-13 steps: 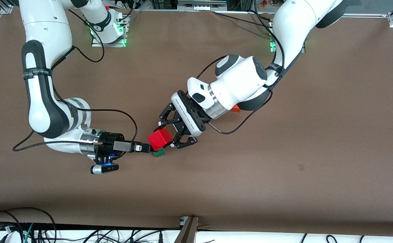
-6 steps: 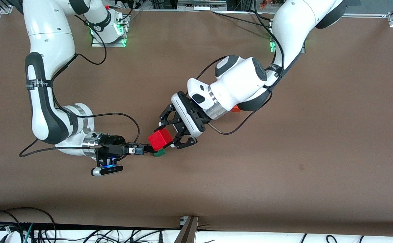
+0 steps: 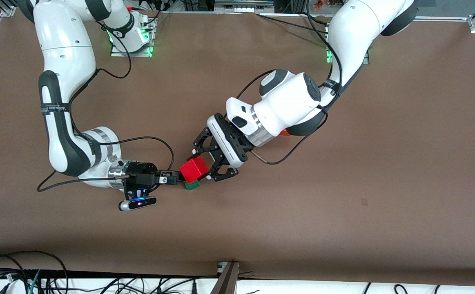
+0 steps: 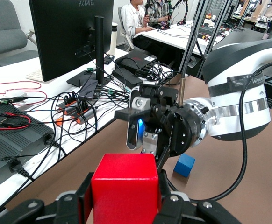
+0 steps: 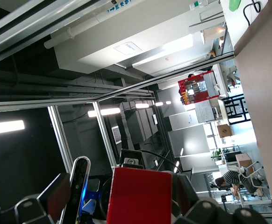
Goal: Pass red block to right arm, stack on blue
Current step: 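Close the right gripper on the red cube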
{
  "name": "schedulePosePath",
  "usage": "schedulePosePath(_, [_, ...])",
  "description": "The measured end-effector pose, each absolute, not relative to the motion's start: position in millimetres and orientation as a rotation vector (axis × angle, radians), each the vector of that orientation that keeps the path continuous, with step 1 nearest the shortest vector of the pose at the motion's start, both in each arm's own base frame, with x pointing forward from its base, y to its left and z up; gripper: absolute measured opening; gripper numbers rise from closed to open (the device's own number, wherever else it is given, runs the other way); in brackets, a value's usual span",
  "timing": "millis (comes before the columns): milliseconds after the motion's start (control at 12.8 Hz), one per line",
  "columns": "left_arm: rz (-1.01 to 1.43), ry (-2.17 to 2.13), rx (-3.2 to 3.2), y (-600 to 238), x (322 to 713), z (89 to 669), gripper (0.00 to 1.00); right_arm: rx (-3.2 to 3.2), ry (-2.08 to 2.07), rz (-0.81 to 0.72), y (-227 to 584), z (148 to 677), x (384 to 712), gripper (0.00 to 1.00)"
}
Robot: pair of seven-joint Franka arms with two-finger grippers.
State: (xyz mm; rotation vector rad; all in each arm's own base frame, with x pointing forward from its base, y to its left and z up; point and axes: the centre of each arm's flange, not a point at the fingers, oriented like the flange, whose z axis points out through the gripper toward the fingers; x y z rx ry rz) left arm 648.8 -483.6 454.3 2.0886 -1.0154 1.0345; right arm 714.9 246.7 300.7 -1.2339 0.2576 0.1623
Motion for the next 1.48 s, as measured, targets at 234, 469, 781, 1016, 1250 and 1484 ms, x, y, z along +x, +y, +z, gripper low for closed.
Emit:
schedulePosePath(234, [1.04, -1.013, 2.087, -482.7, 650.1, 456.0, 0.56, -1.232, 0.254, 0.166, 252.5, 299.8, 713.1, 0.99])
schedulePosePath(469, [1.044, -1.006, 2.087, -481.4, 652.8, 455.3, 0.56, -1.231, 0.25, 0.172, 258.2, 299.9, 711.2, 0.88])
schedulePosePath(781, [1.051, -1.002, 2.085, -480.4, 654.2, 457.7, 0.56, -1.219, 0.256, 0.168, 258.5, 300.8, 711.8, 0.69])
schedulePosePath(1016, [1.063, -1.017, 2.079, -479.9, 654.9, 459.3, 0.56, -1.213, 0.27, 0.177, 258.1, 298.3, 711.7, 0.57])
schedulePosePath(1250, [1.061, -1.017, 2.079, -480.1, 654.9, 458.5, 0.56, -1.212, 0.272, 0.178, 257.8, 297.4, 711.4, 0.57])
schedulePosePath(1484, [1.059, -1.012, 2.078, -480.2, 654.8, 458.2, 0.56, -1.213, 0.272, 0.178, 257.3, 297.3, 711.4, 0.57])
